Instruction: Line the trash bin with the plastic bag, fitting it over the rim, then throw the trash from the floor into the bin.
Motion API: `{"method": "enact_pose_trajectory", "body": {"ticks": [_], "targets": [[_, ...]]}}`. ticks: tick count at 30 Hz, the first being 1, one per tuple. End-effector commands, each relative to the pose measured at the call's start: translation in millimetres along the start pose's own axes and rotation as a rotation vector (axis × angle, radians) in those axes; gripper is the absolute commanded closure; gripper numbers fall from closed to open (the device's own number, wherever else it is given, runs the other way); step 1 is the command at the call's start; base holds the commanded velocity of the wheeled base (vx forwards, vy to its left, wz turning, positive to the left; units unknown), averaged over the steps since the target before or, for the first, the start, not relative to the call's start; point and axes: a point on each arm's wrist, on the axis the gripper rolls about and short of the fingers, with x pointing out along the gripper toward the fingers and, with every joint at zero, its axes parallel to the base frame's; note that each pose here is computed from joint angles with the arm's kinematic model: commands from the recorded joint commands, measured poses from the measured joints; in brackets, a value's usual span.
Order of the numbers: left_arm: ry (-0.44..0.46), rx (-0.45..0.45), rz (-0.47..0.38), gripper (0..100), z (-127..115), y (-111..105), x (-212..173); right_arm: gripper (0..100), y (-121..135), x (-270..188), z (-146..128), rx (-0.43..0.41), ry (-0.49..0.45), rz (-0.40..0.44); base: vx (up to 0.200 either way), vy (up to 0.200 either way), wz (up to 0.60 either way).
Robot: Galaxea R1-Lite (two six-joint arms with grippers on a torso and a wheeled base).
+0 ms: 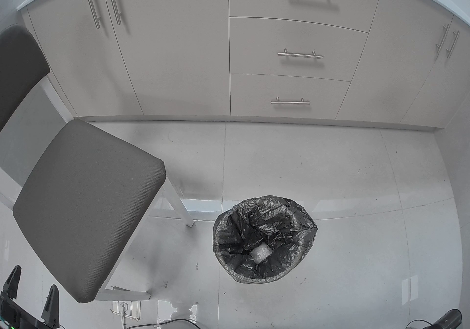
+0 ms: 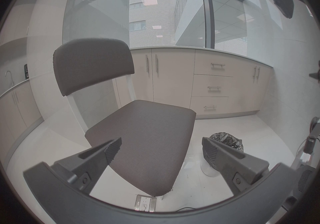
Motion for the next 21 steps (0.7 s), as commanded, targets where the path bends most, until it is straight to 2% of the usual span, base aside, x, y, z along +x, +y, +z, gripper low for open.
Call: {"method": "enact_pose_trajectory", "body": {"ticks": [1,4,7,21], "targets": [[0.000,0.000,0.000,0,-5.3,0.0,0.0,100,-5.0,49.0,-130.9,0.043,0.130,-0.080,0.000,0.000,0.00],[0.000,0.000,0.000,0,-5.3,0.0,0.0,100,-5.5,48.6,-133.3,-0.001,0.156,-0.102,0.000,0.000,0.00],[0.000,0.000,0.000,0,-5.3,0.0,0.0,100,-5.0,48.4,-134.9,-0.028,0.173,-0.076,0.000,0.000,0.00],[0.000,0.000,0.000,0,-5.3,0.0,0.0,100,-5.0,48.3,-135.5,-0.002,0.178,-0.077,0.000,0.000,0.00]]}}
